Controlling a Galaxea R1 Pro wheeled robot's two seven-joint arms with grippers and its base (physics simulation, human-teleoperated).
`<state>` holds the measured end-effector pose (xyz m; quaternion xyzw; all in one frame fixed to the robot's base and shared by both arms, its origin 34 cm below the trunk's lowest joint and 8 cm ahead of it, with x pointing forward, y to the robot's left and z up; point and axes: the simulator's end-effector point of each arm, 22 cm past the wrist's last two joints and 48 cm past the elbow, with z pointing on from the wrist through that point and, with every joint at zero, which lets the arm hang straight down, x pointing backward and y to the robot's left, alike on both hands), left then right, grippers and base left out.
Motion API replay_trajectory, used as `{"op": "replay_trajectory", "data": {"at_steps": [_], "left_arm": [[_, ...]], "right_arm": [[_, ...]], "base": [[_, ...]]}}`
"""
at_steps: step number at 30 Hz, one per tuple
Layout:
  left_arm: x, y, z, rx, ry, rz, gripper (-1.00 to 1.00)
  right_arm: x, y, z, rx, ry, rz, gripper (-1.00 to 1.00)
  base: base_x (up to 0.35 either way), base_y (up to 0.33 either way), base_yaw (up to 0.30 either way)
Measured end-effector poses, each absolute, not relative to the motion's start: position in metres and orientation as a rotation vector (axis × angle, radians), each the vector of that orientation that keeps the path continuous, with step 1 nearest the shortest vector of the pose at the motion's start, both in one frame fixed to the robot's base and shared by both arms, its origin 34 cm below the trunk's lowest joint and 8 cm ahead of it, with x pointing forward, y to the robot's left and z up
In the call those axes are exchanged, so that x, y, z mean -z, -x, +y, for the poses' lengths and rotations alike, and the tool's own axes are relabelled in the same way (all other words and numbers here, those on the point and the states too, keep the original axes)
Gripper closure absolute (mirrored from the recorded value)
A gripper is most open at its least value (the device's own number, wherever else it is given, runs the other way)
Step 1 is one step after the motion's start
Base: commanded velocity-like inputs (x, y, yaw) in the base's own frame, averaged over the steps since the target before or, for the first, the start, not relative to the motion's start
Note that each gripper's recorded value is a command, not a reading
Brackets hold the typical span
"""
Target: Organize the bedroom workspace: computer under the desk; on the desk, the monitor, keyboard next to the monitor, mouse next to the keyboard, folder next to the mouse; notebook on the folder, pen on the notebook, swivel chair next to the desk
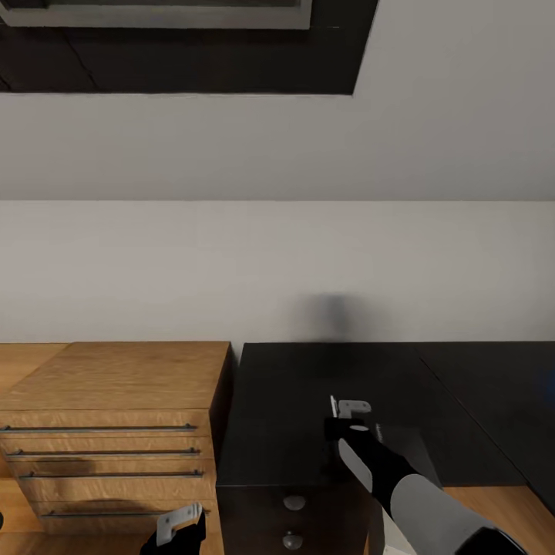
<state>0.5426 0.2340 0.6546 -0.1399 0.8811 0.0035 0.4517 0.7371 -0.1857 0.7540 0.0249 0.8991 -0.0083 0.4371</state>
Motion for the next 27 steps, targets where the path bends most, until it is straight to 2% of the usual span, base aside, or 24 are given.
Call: {"op": "replay_trajectory", "data": {"at_steps": [5,6,20,27], "left_arm": [[-0.657,-0.544,0.233,-0.005,0.347,2.173,-1.0],[-0.656,-0.544,0.233,-0.005,0.347,2.173,-1.0],[-0.656,-0.544,0.233,-0.004,0.347,2.173,-1.0],[-0.656,-0.544,0.233,-0.005,0.346,2.173,-1.0]], "right_arm": [[-0.754,-0.737,-0.181,0.015,-0.06,2.239,1.0],[-0.754,-0.737,-0.18,0.013,-0.059,2.239,-1.0],[-0.759,-0.739,-0.172,-0.007,-0.058,2.226,-1.0],[-0.84,-0.77,-0.143,-0.101,-0.022,2.073,-1.0]], "base": [[0.001,0.0,0.0],[0.0,0.0,0.0],[0.0,0.0,0.0],[0.0,0.0,0.0]]}}
